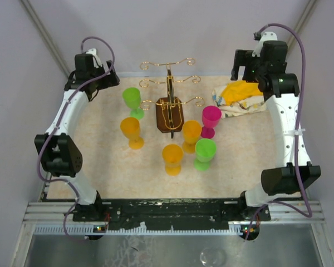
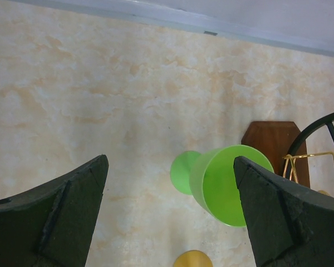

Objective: Place the wine glass upside down on the wine glass rack

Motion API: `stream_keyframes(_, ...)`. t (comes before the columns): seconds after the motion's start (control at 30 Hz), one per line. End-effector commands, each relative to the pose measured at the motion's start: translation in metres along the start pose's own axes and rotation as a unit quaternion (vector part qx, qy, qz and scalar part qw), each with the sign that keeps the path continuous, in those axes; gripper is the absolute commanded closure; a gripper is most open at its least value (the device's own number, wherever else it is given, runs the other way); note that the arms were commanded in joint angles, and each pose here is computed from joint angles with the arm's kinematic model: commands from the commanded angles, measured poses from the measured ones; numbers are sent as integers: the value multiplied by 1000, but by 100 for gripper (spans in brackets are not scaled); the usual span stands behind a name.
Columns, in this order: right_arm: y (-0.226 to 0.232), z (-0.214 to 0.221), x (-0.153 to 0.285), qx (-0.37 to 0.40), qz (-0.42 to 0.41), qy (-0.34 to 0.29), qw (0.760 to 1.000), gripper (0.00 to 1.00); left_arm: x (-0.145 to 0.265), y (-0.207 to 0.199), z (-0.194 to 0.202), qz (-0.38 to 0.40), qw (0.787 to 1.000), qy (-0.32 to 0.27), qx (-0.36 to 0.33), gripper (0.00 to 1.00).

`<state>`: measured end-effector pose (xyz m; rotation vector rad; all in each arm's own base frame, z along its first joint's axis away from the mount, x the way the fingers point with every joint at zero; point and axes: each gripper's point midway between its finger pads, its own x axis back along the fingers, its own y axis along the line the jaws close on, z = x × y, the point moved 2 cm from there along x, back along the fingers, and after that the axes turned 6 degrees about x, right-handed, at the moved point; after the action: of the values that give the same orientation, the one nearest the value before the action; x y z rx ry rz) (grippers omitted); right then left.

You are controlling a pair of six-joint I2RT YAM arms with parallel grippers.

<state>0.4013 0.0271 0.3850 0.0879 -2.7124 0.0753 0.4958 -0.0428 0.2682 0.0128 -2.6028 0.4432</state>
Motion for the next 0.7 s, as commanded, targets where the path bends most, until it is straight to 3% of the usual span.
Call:
stream_keyframes(0.0,0,-16,8,-2,4,-20,1000,1,-6,-3,13,15,999,45,2,1)
stream_keyframes(0.23,-2,-13,3,6,10,-15,1000,1,-12,-13,34,61,994,88,-7,4)
stream_keyframes(0.5,-2,-10,-6,8,8,-13,1000,1,-27,3,68,30,991,127,-36,6)
stream_keyframes(0.67,-1,-10,-11,9,4,-15,1000,1,-36,-1,77,37,989,137,-38,14)
